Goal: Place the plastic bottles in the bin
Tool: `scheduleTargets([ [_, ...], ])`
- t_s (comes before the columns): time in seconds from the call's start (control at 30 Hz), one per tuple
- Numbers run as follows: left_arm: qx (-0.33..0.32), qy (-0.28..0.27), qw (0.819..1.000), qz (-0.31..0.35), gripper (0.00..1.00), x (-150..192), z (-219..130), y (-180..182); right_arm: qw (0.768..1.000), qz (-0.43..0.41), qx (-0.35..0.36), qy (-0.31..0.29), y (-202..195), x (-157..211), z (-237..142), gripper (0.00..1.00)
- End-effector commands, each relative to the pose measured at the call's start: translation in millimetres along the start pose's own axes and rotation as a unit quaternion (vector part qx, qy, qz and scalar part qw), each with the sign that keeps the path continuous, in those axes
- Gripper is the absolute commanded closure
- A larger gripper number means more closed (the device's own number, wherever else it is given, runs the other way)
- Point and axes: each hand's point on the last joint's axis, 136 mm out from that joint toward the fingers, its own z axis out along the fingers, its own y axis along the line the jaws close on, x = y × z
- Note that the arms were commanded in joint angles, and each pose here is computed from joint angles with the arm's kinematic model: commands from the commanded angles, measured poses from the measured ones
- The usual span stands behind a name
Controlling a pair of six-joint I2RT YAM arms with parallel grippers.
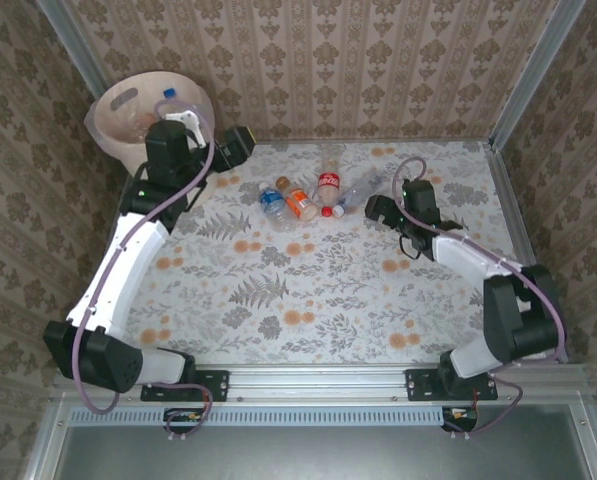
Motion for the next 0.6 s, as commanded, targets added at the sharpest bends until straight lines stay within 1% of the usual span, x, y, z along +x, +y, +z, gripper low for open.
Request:
scheduleTargets([
  [0.0,-0.03,-0.002,0.999,-0.022,0.0,13,-1,17,0.997,0.06,0.049,0.027,-8,-8,11,0.0],
  [0.1,-0.061,0.013,0.998,-0.026,0.0,28,-2,33,0.992,0.08,0.086,0.042,-11,-16,26,0.0],
  [0.17,-0.084,0.021,0.996,-0.033,0.0,38,-5,45,0.99,0.082,0.097,0.059,-8,-20,39,0.0],
  [0.3,-0.097,0.028,0.994,-0.043,0.0,52,-9,58,0.989,0.07,0.091,0.091,7,-27,68,0.0],
  [0.43,-0.116,0.029,0.991,-0.053,0.0,58,-20,74,0.987,0.074,0.099,0.106,15,-38,95,0.0],
  [0.57,-0.135,0.017,0.989,-0.061,0.0,58,-33,91,0.98,0.083,0.135,0.116,12,-44,116,0.0],
])
